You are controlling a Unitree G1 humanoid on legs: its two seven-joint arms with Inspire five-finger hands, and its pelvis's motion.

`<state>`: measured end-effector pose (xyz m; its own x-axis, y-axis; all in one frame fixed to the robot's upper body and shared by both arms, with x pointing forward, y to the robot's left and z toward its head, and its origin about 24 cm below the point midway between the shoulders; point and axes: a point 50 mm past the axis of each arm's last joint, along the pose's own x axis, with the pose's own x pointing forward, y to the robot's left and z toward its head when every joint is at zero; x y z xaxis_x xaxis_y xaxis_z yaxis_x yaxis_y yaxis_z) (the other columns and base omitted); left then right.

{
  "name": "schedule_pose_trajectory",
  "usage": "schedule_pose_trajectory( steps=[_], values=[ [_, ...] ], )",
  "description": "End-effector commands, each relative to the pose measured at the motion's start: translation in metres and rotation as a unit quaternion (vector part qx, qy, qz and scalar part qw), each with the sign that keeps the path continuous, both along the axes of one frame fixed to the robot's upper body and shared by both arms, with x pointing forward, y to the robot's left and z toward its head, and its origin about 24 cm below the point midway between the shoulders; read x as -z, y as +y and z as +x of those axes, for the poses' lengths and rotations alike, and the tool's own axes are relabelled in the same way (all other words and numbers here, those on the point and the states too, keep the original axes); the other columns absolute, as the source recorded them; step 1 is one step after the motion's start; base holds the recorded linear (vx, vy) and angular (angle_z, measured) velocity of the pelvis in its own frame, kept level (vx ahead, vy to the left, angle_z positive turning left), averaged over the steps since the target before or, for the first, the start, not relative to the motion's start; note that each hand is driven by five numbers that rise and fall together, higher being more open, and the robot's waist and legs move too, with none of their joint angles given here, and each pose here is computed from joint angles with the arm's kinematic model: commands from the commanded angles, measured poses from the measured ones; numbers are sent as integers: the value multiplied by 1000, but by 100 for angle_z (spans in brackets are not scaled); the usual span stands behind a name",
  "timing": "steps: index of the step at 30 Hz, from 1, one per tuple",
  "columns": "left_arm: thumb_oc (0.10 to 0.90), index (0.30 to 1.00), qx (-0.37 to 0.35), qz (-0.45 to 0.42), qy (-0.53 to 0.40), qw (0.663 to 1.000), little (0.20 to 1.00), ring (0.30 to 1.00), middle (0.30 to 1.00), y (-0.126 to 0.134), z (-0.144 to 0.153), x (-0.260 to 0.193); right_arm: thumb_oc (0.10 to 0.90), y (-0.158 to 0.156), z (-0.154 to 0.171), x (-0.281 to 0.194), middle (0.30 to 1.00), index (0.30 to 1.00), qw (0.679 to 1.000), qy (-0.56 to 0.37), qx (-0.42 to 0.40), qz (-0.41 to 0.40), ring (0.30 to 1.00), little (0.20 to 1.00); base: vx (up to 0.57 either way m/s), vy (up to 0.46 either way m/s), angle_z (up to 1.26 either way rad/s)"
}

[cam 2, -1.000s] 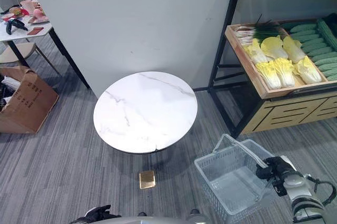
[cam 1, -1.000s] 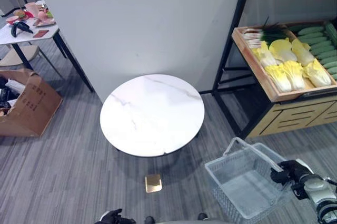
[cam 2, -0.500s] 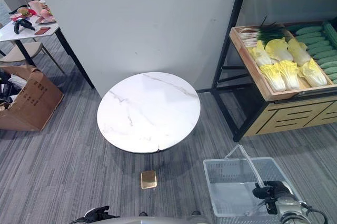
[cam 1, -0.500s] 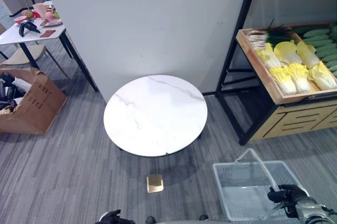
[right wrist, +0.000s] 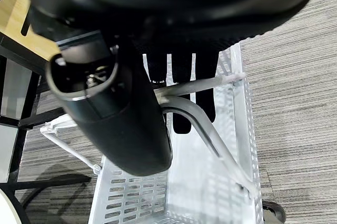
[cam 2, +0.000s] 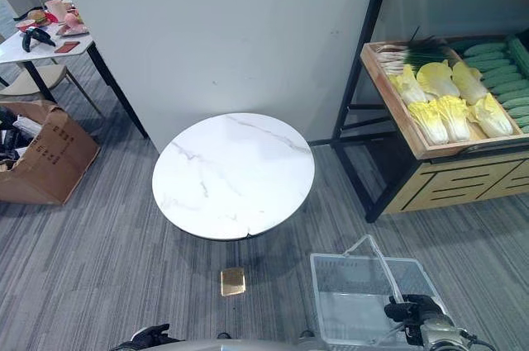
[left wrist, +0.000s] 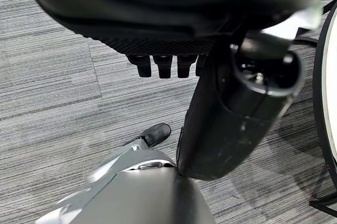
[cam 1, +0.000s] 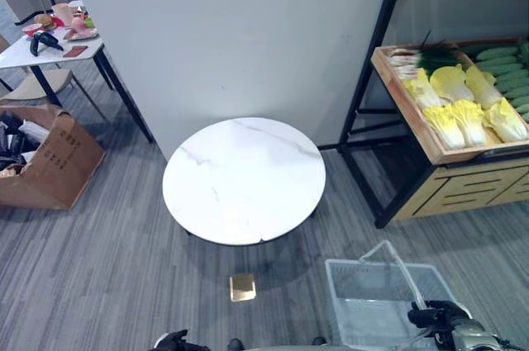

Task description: Get the vegetables into the basket

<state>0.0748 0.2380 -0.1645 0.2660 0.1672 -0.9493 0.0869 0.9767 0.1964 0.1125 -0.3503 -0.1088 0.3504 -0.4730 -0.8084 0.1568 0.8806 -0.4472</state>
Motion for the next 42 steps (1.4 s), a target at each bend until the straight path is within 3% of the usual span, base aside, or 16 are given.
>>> schedule_pose_trajectory(
  steps=[1, 7, 13, 20, 27, 32, 42],
  values=[
    [900, 1000, 0, 5, 4, 1000, 1000, 1000, 1000, 1, 6, -1, 400, -4, 62, -29, 300, 300, 993, -109, -20, -30, 300, 300, -26, 50, -4],
    [900, 1000, -29, 2, -15, 999, 1000, 1000, 1000, 5, 15, -3, 400, 4, 60, -23, 300, 300, 995, -94, -30, -21, 300, 300, -5, 50, -7],
    [900, 1000, -9, 12, -13, 1000, 1000, 1000, 1000, 7, 19, -5, 400, 14, 57, -16, 300, 300, 995, -89, -35, -7, 300, 300, -18, 87, -17],
    [900, 1000, 42, 34, -16, 998, 1000, 1000, 1000, 11, 27, -8, 400, 42, 77, -15, 300, 300, 988, -115, -97, 13, 300, 300, 6, 97, -45],
    [900, 1000, 22, 40, -50, 998, 1000, 1000, 1000, 16, 44, -14, 400, 54, 89, -21, 300, 300, 981, -141, -135, 12, 300, 300, -25, 2, -62],
    [900, 1000, -14, 41, -44, 998, 1000, 1000, 1000, 21, 31, -12, 400, 67, 104, -24, 300, 300, 975, -145, -169, 18, 300, 300, 35, -65, -100],
    [900, 1000, -30, 38, 4, 999, 1000, 1000, 1000, 16, 4, -4, 400, 68, 79, -8, 300, 300, 981, -109, -158, 36, 300, 300, 76, -119, -19]
  ],
)
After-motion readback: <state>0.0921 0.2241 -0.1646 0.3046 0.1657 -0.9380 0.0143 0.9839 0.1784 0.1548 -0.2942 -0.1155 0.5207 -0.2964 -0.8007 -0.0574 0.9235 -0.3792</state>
